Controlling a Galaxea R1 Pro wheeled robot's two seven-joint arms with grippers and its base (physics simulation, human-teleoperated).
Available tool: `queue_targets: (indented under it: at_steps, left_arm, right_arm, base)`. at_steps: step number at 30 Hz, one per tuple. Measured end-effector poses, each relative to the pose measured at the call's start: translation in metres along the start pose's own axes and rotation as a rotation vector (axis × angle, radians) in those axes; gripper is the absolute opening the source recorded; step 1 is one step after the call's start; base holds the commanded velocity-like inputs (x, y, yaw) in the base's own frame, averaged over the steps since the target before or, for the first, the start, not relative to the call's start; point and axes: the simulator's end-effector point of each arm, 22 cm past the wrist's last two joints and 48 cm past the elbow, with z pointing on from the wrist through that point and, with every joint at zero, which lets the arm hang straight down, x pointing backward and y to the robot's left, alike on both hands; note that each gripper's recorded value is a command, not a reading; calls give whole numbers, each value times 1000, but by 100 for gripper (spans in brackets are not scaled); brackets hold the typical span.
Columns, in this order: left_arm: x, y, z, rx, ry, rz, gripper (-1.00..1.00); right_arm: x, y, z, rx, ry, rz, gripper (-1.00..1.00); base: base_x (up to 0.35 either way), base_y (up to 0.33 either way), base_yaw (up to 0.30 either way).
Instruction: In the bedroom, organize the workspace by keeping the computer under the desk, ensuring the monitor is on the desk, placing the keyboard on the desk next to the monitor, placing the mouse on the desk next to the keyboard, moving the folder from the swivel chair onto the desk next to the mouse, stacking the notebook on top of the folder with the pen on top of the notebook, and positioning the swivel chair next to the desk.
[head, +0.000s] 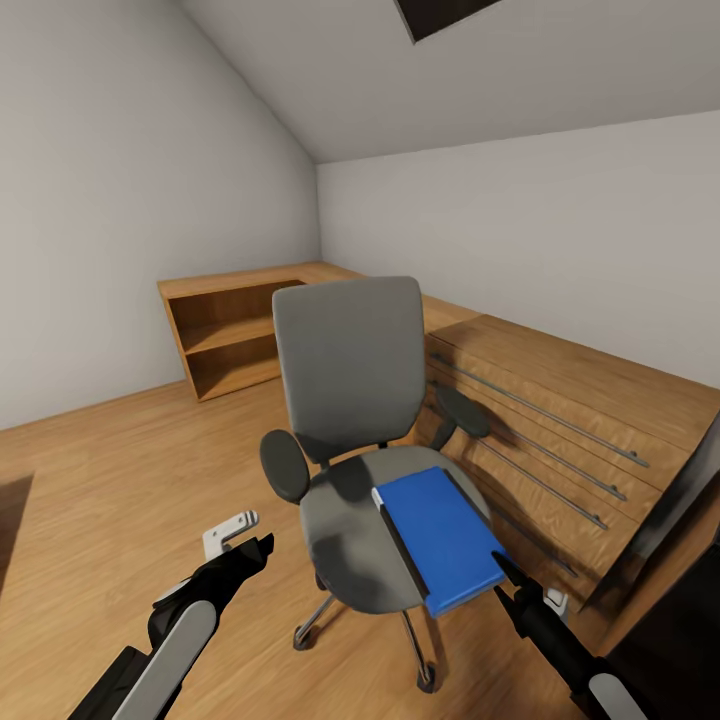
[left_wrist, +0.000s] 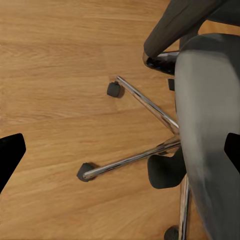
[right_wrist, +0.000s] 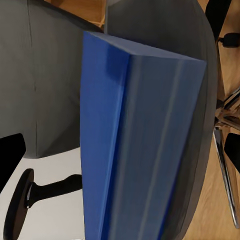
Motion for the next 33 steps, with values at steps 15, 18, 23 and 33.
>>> queue_targets:
  at_steps: [15,18,23,33]
  left_arm:
    - [0,0,0,1,1,-1,100]
    - [-5,-3,-3,1,1,-1,100]
    - [-13,-6,-9,0,1,-1,100]
    - [-29,-13,-19,-2,3,-3,100]
  right_arm:
    - [-1,0,0,0,-1,-1,-100]
    - [-2,7,0,-1,-1,-2,-100]
    - [-4,18,0,-2,-1,-2,-100]
    - [-11,49,2,-25,-2,-15,-100]
  base:
    - [0,0,0]
    - [0,0,0]
    - [0,0,0]
    - [-234,0,0]
